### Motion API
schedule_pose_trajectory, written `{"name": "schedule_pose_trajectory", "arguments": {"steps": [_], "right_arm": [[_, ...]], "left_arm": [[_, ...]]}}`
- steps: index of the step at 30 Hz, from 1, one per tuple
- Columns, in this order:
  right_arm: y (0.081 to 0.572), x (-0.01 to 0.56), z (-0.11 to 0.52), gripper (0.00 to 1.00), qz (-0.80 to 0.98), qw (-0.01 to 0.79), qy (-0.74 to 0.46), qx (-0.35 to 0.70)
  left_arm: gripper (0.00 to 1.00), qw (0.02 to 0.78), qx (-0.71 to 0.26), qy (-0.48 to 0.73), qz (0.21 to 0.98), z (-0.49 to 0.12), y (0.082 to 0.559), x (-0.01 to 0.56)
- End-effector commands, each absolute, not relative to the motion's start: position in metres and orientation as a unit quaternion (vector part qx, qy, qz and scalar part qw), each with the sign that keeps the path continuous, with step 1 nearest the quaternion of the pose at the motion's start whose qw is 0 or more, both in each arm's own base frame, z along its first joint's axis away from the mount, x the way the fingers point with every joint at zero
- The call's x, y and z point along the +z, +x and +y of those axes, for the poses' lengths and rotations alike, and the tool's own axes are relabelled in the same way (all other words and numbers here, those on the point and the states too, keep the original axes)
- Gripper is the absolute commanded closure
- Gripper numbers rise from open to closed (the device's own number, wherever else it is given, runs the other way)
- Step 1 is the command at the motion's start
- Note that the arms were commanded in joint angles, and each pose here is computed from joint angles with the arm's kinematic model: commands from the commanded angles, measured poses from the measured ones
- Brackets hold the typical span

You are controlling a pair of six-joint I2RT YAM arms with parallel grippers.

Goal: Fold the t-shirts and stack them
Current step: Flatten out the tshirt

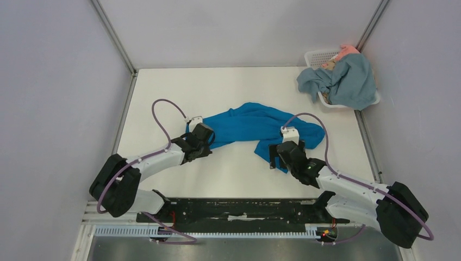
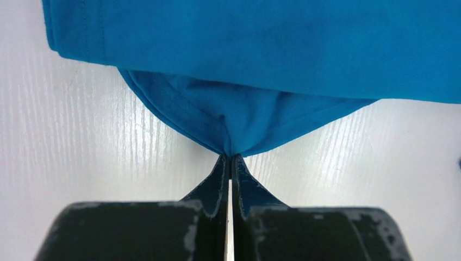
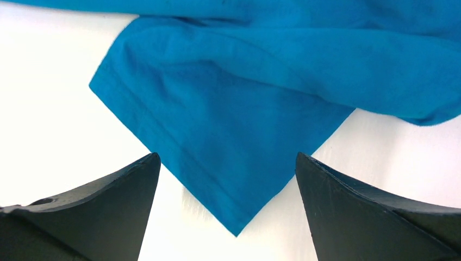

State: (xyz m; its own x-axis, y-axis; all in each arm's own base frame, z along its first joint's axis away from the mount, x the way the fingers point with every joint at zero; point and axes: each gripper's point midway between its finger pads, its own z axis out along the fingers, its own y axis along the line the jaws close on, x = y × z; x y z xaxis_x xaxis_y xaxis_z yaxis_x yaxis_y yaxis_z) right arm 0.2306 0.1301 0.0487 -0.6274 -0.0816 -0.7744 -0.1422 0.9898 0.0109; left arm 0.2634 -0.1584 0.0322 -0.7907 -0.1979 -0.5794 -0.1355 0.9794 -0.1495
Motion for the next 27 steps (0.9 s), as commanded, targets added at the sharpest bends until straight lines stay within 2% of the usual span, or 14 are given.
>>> {"name": "schedule_pose_trajectory", "arguments": {"steps": [1,9,16,19,21,25,27], "right_arm": [[0.221,0.042,0.125,0.04,0.916,0.398,-0.052,0.003],[0.201,0.014,0.121,0.13,0.936,0.346,-0.065,-0.002],[0.197,-0.004,0.127,0.34,0.945,0.319,-0.073,0.001],[0.200,-0.005,0.125,0.47,0.944,0.322,-0.071,-0.008],[0.204,-0.003,0.121,0.60,0.941,0.331,-0.063,-0.019],[0.214,0.006,0.116,0.78,0.932,0.358,-0.044,-0.030],[0.223,0.015,0.110,1.00,0.925,0.377,-0.022,-0.038]], "left_arm": [[0.98,0.346,-0.084,-0.083,0.931,-0.163,0.267,0.051],[0.98,0.372,-0.110,-0.092,0.917,-0.160,0.263,0.069],[0.98,0.380,-0.123,-0.093,0.912,-0.162,0.262,0.076],[0.98,0.384,-0.126,-0.094,0.910,-0.162,0.263,0.080],[0.98,0.390,-0.130,-0.096,0.907,-0.162,0.265,0.086],[0.98,0.409,-0.131,-0.105,0.897,-0.161,0.271,0.100],[0.98,0.417,-0.129,-0.111,0.893,-0.160,0.275,0.106]]}}
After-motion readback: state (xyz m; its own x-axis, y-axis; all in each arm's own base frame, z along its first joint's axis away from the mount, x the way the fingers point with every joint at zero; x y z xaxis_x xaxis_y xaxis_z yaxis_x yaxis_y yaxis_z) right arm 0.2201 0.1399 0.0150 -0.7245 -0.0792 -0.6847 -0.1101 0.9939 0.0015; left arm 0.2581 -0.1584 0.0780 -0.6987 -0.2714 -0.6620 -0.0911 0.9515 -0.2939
